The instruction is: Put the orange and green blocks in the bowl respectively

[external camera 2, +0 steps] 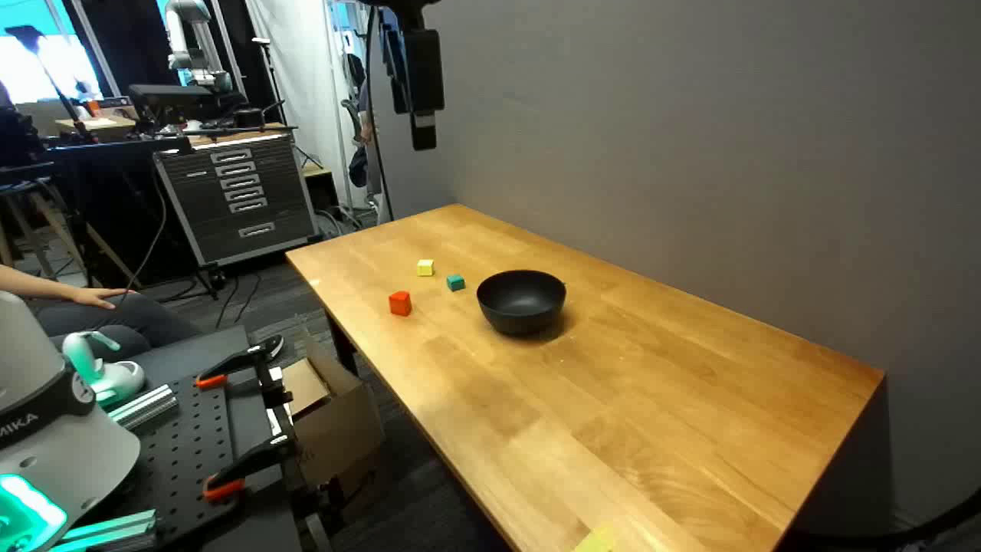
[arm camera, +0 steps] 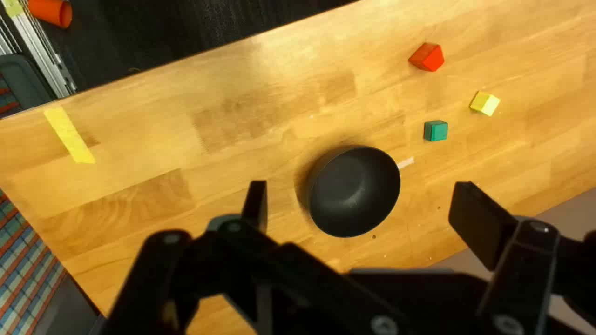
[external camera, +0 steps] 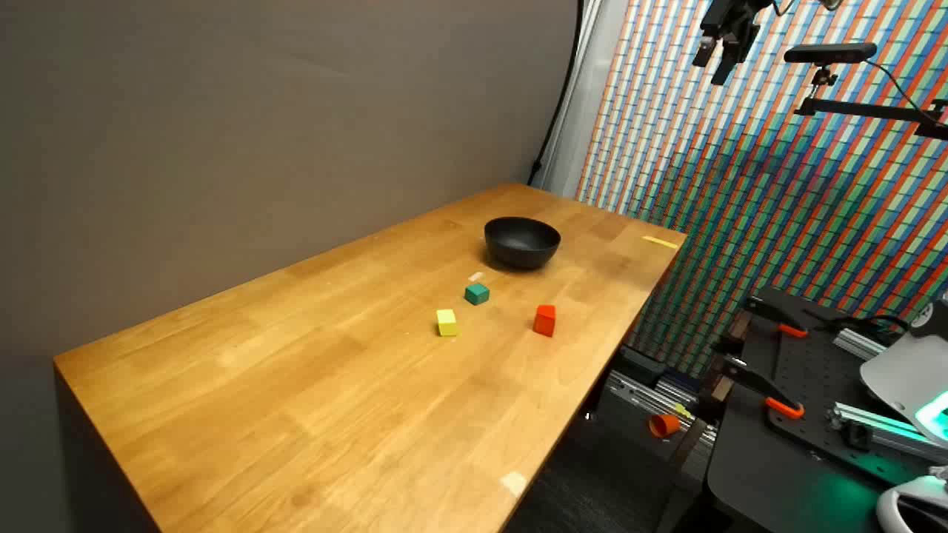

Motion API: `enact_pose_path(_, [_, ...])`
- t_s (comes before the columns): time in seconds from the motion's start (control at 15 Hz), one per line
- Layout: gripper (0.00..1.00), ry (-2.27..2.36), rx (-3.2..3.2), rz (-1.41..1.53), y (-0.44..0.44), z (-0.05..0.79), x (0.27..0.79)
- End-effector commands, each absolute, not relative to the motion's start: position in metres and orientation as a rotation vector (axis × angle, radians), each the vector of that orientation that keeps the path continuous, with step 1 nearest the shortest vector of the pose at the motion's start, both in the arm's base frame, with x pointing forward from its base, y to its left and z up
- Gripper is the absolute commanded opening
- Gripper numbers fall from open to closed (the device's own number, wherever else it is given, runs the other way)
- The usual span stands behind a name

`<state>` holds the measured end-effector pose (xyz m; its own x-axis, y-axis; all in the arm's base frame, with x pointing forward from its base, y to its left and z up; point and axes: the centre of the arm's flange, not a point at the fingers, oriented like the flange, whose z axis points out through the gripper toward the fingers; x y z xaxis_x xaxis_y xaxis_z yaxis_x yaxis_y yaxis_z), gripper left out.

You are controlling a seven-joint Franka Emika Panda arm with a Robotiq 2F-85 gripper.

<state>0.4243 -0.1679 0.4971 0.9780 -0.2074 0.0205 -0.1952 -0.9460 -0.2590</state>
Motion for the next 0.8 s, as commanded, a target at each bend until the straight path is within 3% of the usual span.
enact_pose_path(0.0, [1.0, 0.297, -2.868, -0.073, -0.168, 0.498, 0.425])
enact_pose_path(0.4, [1.0, 0.297, -2.87, -0.089, -0.169, 0.503, 0.426])
enact_pose_path(0.73, [1.0, 0.118, -2.758, 0.116, -0.091, 0.423, 0.485])
